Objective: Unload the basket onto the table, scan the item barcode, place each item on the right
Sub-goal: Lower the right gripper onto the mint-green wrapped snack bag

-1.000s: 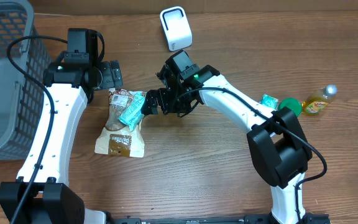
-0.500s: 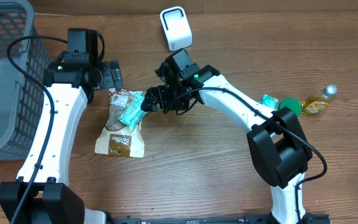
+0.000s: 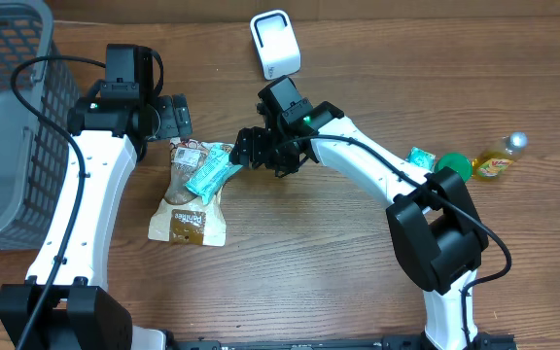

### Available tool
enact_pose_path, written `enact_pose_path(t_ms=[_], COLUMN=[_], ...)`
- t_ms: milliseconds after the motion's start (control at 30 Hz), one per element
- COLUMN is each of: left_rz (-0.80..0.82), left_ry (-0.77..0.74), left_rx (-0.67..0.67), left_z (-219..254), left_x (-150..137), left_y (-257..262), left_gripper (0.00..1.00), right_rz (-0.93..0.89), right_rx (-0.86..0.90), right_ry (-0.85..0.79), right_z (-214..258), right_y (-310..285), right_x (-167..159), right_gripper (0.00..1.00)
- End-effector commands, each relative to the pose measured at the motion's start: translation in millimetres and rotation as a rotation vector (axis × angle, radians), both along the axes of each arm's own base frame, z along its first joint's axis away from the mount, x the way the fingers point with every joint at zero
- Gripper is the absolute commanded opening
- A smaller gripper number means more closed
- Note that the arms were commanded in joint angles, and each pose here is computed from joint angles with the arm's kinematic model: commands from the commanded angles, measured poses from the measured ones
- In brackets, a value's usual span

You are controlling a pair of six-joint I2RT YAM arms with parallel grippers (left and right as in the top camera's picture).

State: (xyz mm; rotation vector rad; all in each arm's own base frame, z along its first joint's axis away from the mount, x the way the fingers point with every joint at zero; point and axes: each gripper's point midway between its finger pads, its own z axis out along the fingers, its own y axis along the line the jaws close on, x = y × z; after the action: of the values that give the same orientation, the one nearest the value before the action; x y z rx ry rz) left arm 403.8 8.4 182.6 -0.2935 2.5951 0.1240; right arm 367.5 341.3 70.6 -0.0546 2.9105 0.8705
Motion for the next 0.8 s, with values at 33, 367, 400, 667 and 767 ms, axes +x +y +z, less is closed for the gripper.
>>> enact_pose_path(t_ms=[33,367,400,667,767], left_rz=[0.002,0.002,0.002,0.002,0.002], left_ry=[-0.016,-0.016,-0.016,-0.016,-0.016], left_rx=[0.017,0.017,0.017,0.017,0.017], left_z=[6.2,6.2,6.3,6.3,6.3], left_x=[1.2,1.2,1.3,1.2,1.2], left_y=[4.4,4.4,4.4,4.4,4.4], left_gripper=[1.00,0.99,0.99,0.99,0.99], right_rz=[-0.037,-0.037,-0.037,-0.037,-0.037], right_rx=[-0.001,-0.001,-0.001,0.002,0.009], right_ry=[-0.013,-0.013,-0.013,-0.018,-0.027], right_z=[5.8,5.8,5.8,6.4,7.6], right_y=[0.7,0.7,0.7,1.4,2.7], right_x=[7.3,7.3,7.3,8.4,10.2], right_gripper=[0.81,0.80,0.80,0.81,0.81])
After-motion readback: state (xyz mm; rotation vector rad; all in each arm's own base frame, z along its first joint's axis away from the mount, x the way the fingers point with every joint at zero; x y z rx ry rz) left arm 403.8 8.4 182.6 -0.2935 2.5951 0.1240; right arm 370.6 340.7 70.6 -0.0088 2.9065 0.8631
